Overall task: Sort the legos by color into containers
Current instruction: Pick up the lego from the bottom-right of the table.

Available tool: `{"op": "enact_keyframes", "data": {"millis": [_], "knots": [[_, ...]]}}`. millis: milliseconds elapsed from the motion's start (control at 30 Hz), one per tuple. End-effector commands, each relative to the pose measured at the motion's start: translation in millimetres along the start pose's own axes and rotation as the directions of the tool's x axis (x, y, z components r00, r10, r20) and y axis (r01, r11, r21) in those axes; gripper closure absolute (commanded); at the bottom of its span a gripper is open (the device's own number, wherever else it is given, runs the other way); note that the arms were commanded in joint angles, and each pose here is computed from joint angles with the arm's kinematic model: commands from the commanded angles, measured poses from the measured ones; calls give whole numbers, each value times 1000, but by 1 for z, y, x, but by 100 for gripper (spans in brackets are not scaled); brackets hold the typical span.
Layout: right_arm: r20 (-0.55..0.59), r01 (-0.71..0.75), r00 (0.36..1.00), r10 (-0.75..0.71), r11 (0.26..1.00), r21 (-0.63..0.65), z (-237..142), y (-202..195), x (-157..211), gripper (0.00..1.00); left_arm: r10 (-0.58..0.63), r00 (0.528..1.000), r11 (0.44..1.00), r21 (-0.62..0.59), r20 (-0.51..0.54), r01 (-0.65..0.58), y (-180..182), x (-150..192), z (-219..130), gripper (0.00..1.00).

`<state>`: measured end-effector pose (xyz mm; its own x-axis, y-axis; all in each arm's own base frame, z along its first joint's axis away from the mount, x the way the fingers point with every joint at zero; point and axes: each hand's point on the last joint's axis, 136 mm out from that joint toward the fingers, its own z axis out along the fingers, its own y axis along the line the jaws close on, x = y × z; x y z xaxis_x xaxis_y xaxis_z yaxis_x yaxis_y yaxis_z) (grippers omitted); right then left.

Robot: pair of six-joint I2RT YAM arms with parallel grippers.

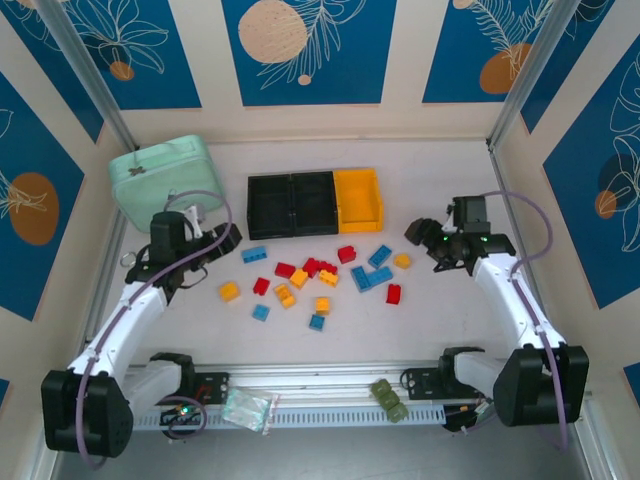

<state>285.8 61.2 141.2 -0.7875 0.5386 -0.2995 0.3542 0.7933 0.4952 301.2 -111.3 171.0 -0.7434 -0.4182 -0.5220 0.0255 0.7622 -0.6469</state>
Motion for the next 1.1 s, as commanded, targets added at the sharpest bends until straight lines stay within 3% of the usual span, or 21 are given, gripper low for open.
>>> {"op": "enact_keyframes", "data": {"millis": [0,233,600,733,833,1067], "knots": [[-160,44,987,-19,987,157,2,-23,45,28,20,983,998,61,-180,-9,-17,52,-6,29],[-304,140,951,-60,958,249,27,-31,91,34,97,947,993,87,-306,-73,-28,119,8,29],[-366,217,927,-84,915,340,58,-43,114,39,189,909,981,107,-371,-160,-44,147,27,30],[-376,238,921,-97,906,349,67,-43,114,51,200,908,979,118,-369,-167,-50,152,30,30],[-387,258,915,-115,904,341,67,-40,116,67,200,904,979,112,-377,-170,-50,156,31,31],[-376,308,909,-178,896,320,40,-25,114,80,200,906,979,109,-373,-171,-51,157,34,31]]}}
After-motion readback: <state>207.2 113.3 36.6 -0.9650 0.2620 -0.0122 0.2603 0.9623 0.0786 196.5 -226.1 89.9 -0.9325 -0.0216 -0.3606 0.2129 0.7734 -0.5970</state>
